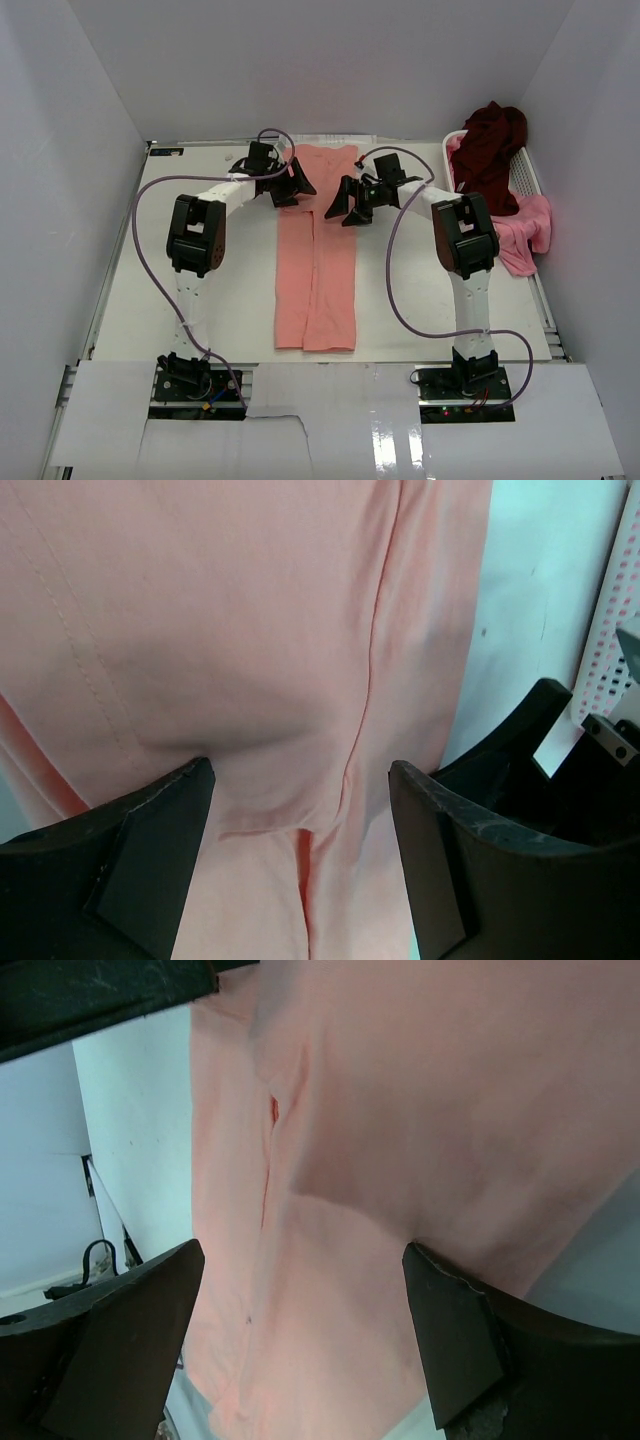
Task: Fold and stack the t-shirts
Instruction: Rotate the tshirt 90 degrees, then grab the bottom of the folded rectangular tshirt with both arms
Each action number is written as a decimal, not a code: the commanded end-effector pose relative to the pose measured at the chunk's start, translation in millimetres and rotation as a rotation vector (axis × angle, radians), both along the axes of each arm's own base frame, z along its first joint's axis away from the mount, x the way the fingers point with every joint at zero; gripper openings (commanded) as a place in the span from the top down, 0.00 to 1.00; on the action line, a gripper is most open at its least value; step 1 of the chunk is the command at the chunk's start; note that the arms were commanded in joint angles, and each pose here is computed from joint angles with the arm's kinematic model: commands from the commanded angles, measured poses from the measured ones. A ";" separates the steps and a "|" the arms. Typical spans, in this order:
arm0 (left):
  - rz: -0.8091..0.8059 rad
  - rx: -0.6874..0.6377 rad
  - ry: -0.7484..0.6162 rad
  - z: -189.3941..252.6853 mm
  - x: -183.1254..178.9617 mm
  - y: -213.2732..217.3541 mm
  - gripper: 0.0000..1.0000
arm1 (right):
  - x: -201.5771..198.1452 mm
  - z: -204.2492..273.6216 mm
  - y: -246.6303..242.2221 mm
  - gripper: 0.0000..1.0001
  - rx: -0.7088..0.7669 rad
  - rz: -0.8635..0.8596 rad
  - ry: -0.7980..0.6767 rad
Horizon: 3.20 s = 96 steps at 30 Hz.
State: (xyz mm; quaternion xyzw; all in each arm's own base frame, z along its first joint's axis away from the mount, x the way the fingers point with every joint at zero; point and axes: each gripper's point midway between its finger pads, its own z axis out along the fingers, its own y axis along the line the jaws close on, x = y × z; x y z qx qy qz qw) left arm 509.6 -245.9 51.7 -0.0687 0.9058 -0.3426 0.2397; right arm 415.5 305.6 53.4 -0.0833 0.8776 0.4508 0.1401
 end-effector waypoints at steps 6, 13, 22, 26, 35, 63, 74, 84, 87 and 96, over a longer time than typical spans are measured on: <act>0.016 0.002 -0.034 20.1 23.0 5.7 0.18 | 15.0 -18.1 -25.0 0.11 -0.079 -0.042 0.005; 0.019 -0.017 -0.219 113.8 23.6 10.3 0.14 | 21.1 14.6 -22.3 0.09 -0.076 -0.007 -0.061; 0.038 -0.021 -0.348 219.8 -39.9 31.7 0.13 | -15.2 78.1 -24.6 0.08 -0.093 0.039 -0.177; 0.037 -0.001 -0.196 164.8 -115.7 49.3 0.13 | -86.3 61.6 -40.7 0.08 -0.182 0.045 -0.156; 0.006 0.033 0.033 65.2 -257.3 59.9 0.17 | -233.4 18.5 -67.4 0.13 -0.292 0.068 -0.066; 0.024 0.357 0.234 -24.3 -357.9 62.5 0.21 | -310.0 -27.4 -47.3 0.38 -0.430 0.144 0.014; 0.077 0.456 0.260 -47.4 -358.0 78.9 0.39 | -309.8 -31.3 -51.2 0.74 -0.457 0.132 0.019; 0.071 0.469 0.298 -57.2 -367.2 81.3 0.47 | -313.1 -34.8 -52.7 0.76 -0.458 0.133 0.036; 0.066 0.456 0.310 -58.2 -372.9 81.9 0.53 | -314.6 -36.5 -54.2 0.76 -0.462 0.134 0.041; 0.071 0.436 0.325 -58.4 -384.7 87.1 0.67 | -316.4 -39.9 -57.0 0.86 -0.468 0.129 0.052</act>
